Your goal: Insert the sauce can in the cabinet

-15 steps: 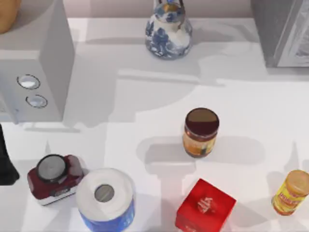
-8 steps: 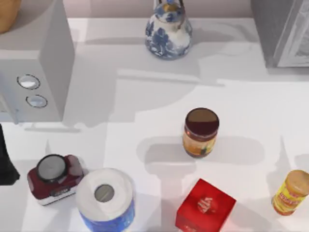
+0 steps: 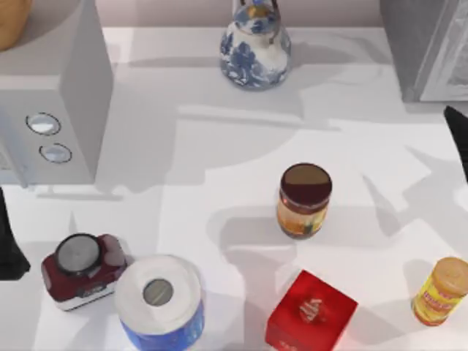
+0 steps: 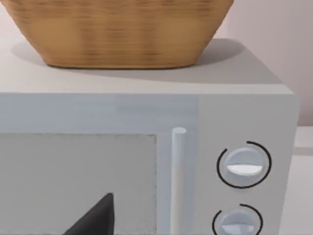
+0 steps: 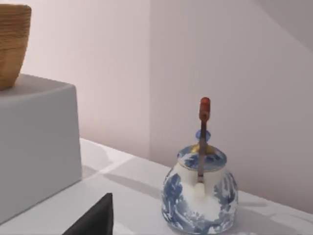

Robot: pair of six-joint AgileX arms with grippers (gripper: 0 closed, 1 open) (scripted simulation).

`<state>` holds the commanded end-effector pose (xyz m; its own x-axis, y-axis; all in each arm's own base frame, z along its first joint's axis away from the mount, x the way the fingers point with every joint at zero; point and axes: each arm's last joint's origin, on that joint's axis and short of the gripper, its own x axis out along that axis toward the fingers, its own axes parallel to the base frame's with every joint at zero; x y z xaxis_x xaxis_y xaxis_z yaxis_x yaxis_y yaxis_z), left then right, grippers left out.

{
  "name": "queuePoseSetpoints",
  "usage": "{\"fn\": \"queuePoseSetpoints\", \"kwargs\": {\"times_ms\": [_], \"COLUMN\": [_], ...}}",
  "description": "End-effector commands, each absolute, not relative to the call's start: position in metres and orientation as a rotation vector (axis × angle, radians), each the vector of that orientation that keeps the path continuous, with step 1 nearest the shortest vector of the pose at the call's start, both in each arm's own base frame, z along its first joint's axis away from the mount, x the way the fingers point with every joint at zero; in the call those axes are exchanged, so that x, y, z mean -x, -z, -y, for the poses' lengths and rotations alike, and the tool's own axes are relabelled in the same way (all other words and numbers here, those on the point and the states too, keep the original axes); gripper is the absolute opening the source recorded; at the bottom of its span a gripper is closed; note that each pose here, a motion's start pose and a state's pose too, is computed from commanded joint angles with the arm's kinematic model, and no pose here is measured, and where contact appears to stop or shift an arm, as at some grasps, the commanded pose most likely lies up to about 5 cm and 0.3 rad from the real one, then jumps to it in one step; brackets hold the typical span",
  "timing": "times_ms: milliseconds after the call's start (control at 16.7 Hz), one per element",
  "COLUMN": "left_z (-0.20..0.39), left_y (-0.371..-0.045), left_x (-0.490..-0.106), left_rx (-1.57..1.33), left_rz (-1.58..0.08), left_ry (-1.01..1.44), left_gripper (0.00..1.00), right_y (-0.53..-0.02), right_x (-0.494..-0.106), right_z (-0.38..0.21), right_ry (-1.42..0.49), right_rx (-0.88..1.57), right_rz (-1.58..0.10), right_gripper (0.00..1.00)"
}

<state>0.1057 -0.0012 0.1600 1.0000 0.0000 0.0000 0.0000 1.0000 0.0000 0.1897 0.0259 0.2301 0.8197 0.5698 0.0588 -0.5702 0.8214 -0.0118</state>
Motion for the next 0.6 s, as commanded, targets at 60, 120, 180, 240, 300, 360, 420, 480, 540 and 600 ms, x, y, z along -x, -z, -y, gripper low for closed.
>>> {"fn": "queuePoseSetpoints", "kwargs": {"times_ms": [60, 120, 180, 240, 300, 360, 420, 480, 540, 600], "left_z": [0.001, 0.001, 0.001, 0.001, 0.001, 0.001, 0.001, 0.001, 0.001, 0.001], "left_y": [-0.16, -0.16, -0.16, -0.16, -0.16, -0.16, -0.16, -0.16, -0.16, -0.16], "left_x": [-0.106, -0.106, -0.106, -0.106, -0.106, -0.106, -0.106, -0.106, -0.106, -0.106], "left_rx": [0.0, 0.0, 0.0, 0.0, 0.0, 0.0, 0.0, 0.0, 0.0, 0.0], "left_rz": [0.0, 0.0, 0.0, 0.0, 0.0, 0.0, 0.0, 0.0, 0.0, 0.0], "left_ry": [0.0, 0.0, 0.0, 0.0, 0.0, 0.0, 0.0, 0.0, 0.0, 0.0], "left_gripper": [1.0, 1.0, 1.0, 1.0, 1.0, 1.0, 1.0, 1.0, 1.0, 1.0], "right_y": [-0.229, -0.226, -0.22, -0.211, -0.2, -0.186, -0.17, -0.152, -0.134, -0.115], "right_x": [-0.206, -0.224, -0.241, -0.258, -0.275, -0.29, -0.304, -0.316, -0.326, -0.334], "right_z": [-0.029, -0.032, -0.034, -0.037, -0.04, -0.042, -0.044, -0.046, -0.048, -0.05], "right_ry": [-0.672, -0.737, -0.801, -0.865, -0.928, -0.99, -1.051, -1.111, -1.169, -1.225], "right_rx": [-0.006, -0.007, -0.008, -0.009, -0.011, -0.013, -0.016, -0.018, -0.021, -0.022], "right_rz": [0.056, 0.05, 0.043, 0.035, 0.027, 0.019, 0.012, 0.004, -0.002, -0.007], "right_gripper": [1.0, 1.0, 1.0, 1.0, 1.0, 1.0, 1.0, 1.0, 1.0, 1.0]}}
